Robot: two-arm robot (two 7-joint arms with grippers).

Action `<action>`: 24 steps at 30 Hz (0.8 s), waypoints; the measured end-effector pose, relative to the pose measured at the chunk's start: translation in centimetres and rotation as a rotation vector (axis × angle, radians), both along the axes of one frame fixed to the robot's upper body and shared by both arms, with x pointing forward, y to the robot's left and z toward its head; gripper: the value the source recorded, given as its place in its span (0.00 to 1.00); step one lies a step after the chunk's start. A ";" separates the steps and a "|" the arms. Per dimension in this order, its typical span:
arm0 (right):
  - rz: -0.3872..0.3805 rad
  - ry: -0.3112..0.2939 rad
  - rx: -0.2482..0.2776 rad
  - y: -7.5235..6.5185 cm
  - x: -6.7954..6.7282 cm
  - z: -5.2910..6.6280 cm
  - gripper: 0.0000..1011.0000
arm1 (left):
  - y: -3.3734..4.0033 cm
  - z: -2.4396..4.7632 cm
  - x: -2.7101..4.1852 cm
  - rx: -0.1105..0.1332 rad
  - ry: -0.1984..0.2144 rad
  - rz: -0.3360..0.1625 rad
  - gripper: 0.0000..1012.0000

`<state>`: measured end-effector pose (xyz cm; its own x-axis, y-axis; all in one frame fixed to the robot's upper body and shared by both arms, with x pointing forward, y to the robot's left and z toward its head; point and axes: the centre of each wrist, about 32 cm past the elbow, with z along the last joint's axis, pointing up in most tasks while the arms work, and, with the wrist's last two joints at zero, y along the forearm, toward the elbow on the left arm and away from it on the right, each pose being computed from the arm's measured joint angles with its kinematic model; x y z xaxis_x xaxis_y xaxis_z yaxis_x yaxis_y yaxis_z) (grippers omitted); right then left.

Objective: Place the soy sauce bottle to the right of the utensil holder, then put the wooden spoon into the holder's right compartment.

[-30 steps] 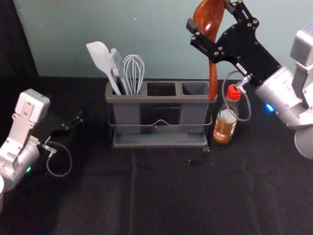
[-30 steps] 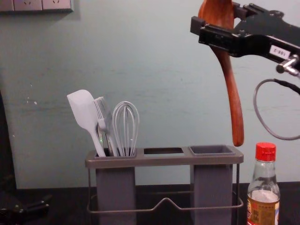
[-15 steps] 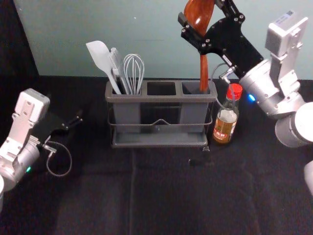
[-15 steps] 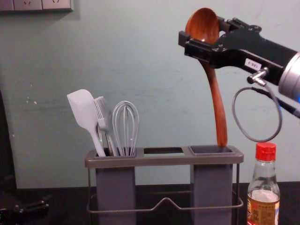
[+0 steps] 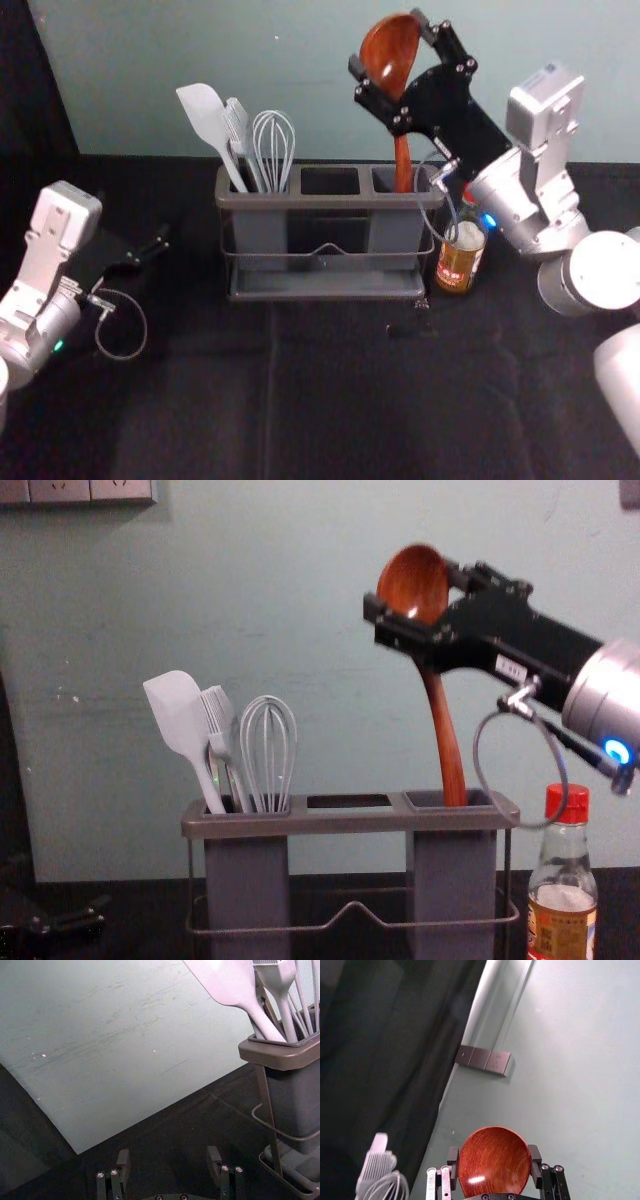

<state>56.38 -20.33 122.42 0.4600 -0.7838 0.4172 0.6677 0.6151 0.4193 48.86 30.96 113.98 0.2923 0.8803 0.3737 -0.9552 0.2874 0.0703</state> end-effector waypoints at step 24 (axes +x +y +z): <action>-0.024 0.051 -0.047 -0.6 -1.6 -4.5 0.83 | 0.00 0.00 0.00 0.000 0.000 0.000 0.99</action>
